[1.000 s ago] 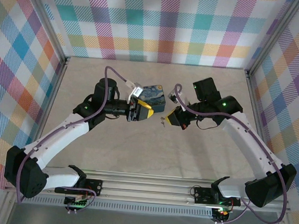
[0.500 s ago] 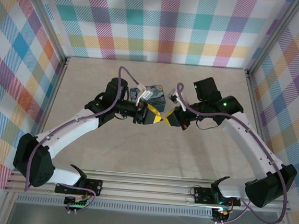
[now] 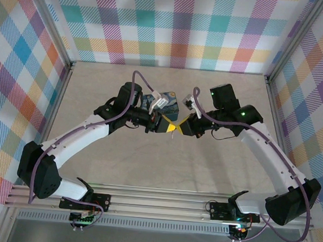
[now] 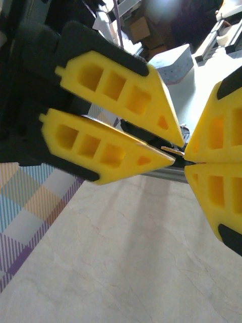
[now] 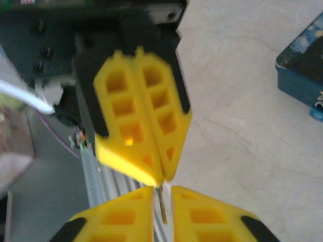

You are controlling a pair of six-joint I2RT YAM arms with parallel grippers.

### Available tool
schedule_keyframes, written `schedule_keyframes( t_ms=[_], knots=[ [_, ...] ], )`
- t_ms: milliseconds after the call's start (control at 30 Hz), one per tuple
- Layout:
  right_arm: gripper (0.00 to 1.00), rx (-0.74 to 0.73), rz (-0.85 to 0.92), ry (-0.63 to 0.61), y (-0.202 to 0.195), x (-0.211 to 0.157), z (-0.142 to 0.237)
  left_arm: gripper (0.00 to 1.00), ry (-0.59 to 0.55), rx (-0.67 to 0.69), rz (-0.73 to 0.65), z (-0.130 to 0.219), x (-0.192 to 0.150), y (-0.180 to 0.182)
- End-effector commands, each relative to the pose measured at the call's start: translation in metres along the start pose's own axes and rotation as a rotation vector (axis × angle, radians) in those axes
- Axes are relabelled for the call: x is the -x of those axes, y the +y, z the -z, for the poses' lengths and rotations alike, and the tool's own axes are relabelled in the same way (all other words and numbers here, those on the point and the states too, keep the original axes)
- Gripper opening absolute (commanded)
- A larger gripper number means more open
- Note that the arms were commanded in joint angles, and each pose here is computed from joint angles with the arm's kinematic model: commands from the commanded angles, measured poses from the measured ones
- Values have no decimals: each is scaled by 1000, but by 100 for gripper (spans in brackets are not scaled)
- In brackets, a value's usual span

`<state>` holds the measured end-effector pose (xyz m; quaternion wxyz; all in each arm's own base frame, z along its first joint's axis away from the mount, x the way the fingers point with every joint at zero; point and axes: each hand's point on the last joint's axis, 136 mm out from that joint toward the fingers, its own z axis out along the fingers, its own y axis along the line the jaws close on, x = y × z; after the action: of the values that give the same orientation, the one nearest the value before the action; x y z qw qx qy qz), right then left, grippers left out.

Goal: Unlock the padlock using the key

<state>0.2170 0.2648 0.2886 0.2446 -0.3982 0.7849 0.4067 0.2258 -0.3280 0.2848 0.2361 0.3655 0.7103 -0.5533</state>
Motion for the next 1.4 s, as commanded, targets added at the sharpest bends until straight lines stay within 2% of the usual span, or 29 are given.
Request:
schedule_keyframes(
  t_ms=[0,100,200,400,700,833,1067,1267,1367],
  knots=[
    [36,-24,-59,-157,-1,32,5,0,-22,108,73,-1,3,19],
    [52,-59,-139,-220,-11,39,4,0,-110,164,156,3,10,36],
    [56,-94,-228,-263,-24,40,3,0,-226,198,237,11,18,48],
    [58,-82,-397,-305,-39,39,-7,0,-419,159,356,23,34,53],
    [58,-54,-580,-355,-59,36,-7,0,-481,72,400,26,44,43],
    [56,18,-631,-363,-60,37,-8,0,-481,40,403,25,46,38],
    [54,77,-607,-377,-53,46,-9,0,-471,28,400,25,46,34],
    [39,121,-612,-373,-52,49,-13,0,-471,29,402,25,46,34],
    [29,137,-615,-371,-52,49,-16,0,-472,26,400,25,48,34]
  ],
)
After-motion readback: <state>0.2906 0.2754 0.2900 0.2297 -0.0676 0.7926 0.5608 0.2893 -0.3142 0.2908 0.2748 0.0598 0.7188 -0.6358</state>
